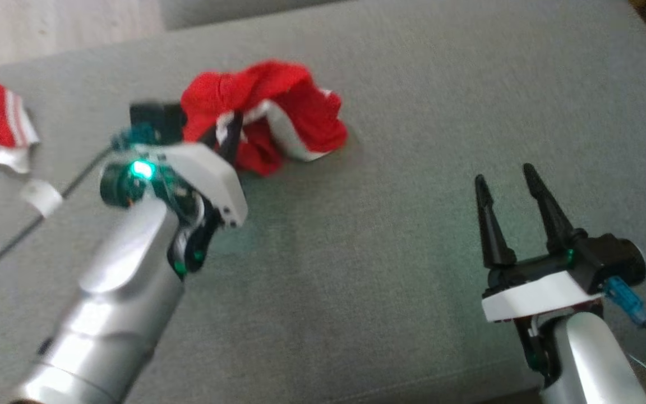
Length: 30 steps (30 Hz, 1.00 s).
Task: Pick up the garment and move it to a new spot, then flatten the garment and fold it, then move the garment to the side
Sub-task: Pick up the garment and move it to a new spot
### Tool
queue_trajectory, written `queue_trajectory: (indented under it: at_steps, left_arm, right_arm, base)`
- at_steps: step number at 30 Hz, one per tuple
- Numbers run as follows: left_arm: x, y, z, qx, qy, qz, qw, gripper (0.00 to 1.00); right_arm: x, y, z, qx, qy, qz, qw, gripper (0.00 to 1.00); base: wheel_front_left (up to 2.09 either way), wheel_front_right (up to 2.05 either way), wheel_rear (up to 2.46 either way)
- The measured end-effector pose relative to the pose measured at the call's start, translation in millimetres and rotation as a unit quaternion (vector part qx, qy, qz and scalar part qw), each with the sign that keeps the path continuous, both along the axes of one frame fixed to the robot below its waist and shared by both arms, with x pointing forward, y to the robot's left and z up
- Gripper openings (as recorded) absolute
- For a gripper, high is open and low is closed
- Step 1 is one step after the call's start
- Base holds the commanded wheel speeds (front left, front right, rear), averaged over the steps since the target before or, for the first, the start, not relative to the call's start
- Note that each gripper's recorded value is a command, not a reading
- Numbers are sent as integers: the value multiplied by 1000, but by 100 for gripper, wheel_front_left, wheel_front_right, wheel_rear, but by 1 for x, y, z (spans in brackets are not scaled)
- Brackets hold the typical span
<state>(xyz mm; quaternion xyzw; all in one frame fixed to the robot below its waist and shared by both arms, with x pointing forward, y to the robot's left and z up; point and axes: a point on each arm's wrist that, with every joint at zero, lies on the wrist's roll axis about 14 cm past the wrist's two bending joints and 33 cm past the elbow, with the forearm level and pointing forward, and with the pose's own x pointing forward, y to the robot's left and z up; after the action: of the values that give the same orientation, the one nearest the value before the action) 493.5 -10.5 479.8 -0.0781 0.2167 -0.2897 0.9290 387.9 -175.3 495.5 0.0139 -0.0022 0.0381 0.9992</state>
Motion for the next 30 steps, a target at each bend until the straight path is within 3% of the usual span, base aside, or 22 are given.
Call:
queue_trajectory:
  at_steps: [3,4,5,6,7,8,23,30]
  left_arm:
    - [-8,-4,-46,8,37,3,999,0]
    - [-9,-6,-58,10,43,3,999,17]
    - [-11,-9,-66,11,47,2,999,17]
    - [-11,-11,-72,10,48,3,999,43]
    - [-11,-13,-77,7,49,1,999,81]
    - [-12,-15,-80,3,50,0,999,100]
    - [-24,5,-22,-18,-62,24,998,100]
    - [-70,43,-24,-28,-68,88,993,100]
  right_arm:
    - [1,-3,-15,1,20,-5,1000,100]
    - [1,-5,-19,0,26,-8,1000,100]
    - [2,-7,-23,0,31,-11,999,100]
    - [3,-9,-27,-1,35,-13,999,100]
    - [3,-9,-30,-1,39,-14,999,100]
    - [3,-10,-33,-1,43,-15,999,100]
    - [5,-3,-4,-8,0,-3,1000,100]
    - [-22,3,-3,-10,6,4,1000,100]
  base:
    - [0,0,0]
    - [0,0,0]
    - [0,0,0]
    - [0,0,0]
    - [0,0,0]
    - [0,0,0]
    - [0,0,0]
    - [0,0,0]
